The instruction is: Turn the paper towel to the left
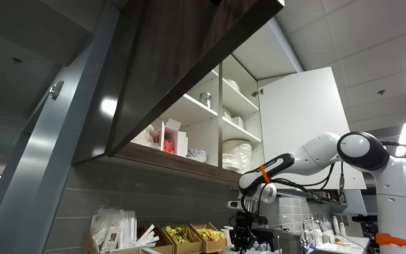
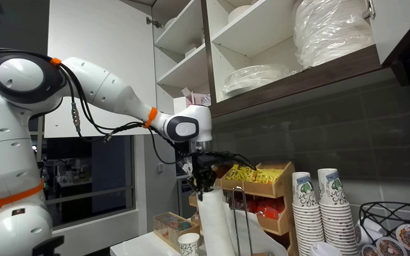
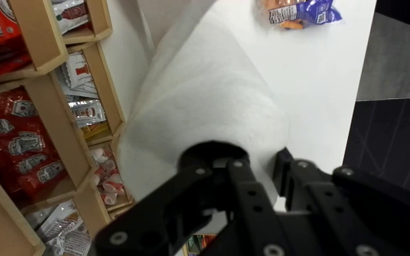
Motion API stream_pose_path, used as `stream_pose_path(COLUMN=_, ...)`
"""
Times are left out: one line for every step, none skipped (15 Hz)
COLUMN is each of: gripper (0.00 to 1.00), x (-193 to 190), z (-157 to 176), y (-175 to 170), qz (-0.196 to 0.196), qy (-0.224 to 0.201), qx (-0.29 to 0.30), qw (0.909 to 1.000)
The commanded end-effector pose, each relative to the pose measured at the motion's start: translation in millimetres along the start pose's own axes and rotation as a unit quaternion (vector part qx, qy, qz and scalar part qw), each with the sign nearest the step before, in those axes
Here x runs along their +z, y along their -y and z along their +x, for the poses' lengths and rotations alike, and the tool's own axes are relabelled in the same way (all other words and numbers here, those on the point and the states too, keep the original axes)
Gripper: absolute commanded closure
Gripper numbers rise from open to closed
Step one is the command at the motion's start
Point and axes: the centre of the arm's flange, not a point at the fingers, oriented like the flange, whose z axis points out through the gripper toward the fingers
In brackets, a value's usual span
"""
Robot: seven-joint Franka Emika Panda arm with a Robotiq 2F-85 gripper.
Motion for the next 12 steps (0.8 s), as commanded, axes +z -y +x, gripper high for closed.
stream_pose_path(gripper=0.79, x=0.3, z=-0.1, y=-0.1, qz=0.000, qy=0.000, qx=-0.002, qw=1.0000)
stream_pose_path(gripper=0.79, x=0.3, z=0.0, y=-0.1, qz=0.000, qy=0.000, qx=-0.003, qw=1.0000)
stream_pose_path(gripper=0.79, x=0.2, z=0.0, y=-0.1, qz=0.000, qy=0.000, qx=-0.003, qw=1.0000)
stream_pose_path(gripper=0.79, x=0.2, z=0.0, y=-0.2, qz=0.000, qy=0.000, qx=-0.003, qw=1.0000)
stream_pose_path(gripper=0.79, x=0.2, z=0.0, y=-0.2, qz=0.000, qy=0.000, qx=-0.003, qw=1.0000)
stream_pose_path(gripper=0.95, x=0.1, z=0.0, y=-0.2, qz=0.000, qy=0.000, qx=-0.003, qw=1.0000)
stream_pose_path(gripper=0.95, x=0.0, z=-1.1, y=0.3, qz=0.001, qy=0.003, qx=-0.018, qw=0.9998)
stream_pose_path(gripper=0.95, x=-0.4, z=-2.3, y=0.2, qz=0.004, qy=0.004, qx=-0.034, qw=0.9994)
stream_pose_path(gripper=0.95, x=-0.9, z=-3.5, y=-0.6, qz=0.003, qy=0.008, qx=-0.054, qw=0.9985)
stream_pose_path(gripper=0.95, x=-1.3, z=-5.0, y=-1.5, qz=0.003, qy=0.011, qx=-0.073, qw=0.9973)
stream_pose_path(gripper=0.95, x=-1.3, z=-6.9, y=-2.9, qz=0.001, qy=0.016, qx=-0.094, qw=0.9954)
stream_pose_path(gripper=0.95, x=-1.3, z=-8.2, y=-3.7, qz=0.001, qy=0.019, qx=-0.112, qw=0.9935)
